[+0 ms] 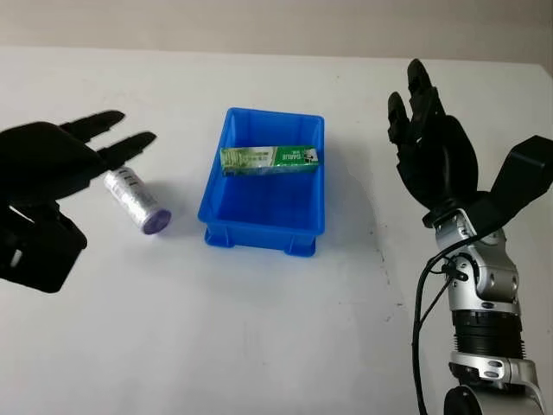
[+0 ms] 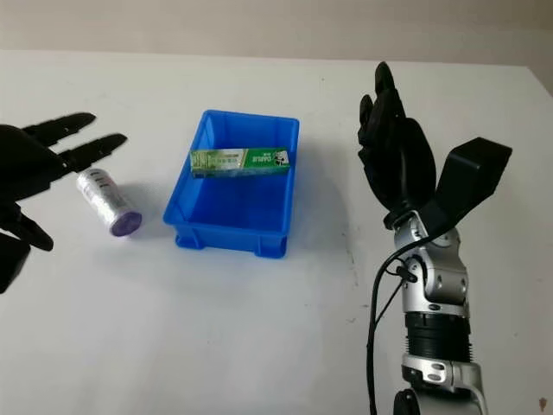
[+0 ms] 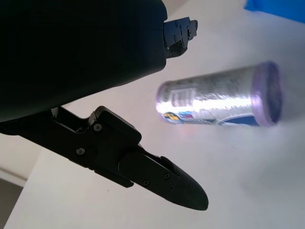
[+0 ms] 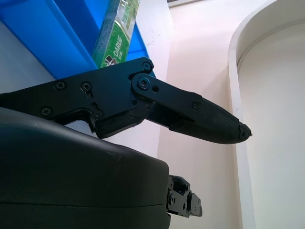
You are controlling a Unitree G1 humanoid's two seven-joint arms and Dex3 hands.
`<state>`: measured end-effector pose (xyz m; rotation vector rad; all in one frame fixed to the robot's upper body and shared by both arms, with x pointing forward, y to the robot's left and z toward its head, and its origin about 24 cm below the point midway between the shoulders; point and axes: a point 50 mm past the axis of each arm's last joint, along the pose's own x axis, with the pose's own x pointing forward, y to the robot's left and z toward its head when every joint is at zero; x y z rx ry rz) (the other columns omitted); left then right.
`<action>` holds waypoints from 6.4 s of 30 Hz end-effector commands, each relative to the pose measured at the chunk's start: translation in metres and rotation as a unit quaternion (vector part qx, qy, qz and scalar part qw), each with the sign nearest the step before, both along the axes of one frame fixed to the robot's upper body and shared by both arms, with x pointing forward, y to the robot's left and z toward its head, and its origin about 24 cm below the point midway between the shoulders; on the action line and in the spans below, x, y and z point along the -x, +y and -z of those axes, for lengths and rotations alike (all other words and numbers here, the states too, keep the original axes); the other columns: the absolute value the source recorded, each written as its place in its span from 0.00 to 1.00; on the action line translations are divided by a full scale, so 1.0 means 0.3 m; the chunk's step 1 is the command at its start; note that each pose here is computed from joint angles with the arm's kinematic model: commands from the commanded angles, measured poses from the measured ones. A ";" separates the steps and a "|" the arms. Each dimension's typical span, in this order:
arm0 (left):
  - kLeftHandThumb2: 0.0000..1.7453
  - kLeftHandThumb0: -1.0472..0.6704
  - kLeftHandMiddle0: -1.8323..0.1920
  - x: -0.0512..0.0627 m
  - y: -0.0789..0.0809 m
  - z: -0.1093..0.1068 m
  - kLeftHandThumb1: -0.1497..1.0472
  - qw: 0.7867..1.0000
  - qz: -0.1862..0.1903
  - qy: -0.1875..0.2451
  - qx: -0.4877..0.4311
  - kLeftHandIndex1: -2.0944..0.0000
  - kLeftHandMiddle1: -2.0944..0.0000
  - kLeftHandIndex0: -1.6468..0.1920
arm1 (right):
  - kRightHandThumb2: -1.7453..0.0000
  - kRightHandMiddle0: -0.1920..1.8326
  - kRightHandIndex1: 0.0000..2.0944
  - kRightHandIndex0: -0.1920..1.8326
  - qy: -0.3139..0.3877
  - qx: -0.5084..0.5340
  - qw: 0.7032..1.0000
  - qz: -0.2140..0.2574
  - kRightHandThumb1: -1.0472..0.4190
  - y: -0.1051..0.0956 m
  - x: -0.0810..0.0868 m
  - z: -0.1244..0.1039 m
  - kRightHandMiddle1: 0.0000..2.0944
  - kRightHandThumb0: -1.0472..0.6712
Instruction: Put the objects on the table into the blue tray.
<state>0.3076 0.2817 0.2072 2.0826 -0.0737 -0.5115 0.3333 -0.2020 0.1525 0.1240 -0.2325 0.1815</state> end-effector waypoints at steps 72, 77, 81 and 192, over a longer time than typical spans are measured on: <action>0.28 0.36 0.63 -0.078 -0.018 -0.120 1.00 0.904 -0.012 -0.230 0.360 0.00 0.00 0.81 | 0.60 0.00 0.00 0.00 0.004 0.002 1.000 -0.001 0.00 -0.034 0.016 0.011 0.00 0.15; 0.29 0.35 0.54 -0.058 -0.066 -0.175 1.00 0.864 0.030 -0.254 0.434 0.00 0.00 0.76 | 0.59 0.00 0.00 0.00 0.005 -0.001 1.000 -0.005 0.00 -0.023 0.018 0.016 0.00 0.16; 0.29 0.35 0.51 -0.048 -0.107 -0.199 1.00 0.840 0.063 -0.251 0.477 0.00 0.00 0.77 | 0.59 0.00 0.00 0.00 0.006 -0.002 1.000 -0.004 0.00 -0.017 0.021 0.019 0.00 0.16; 0.41 0.14 1.00 0.033 -0.131 0.249 1.00 0.487 -0.072 -0.085 0.866 1.00 1.00 1.00 | 0.51 0.00 0.00 0.00 0.006 0.041 0.999 0.026 0.00 0.024 0.013 0.007 0.00 0.16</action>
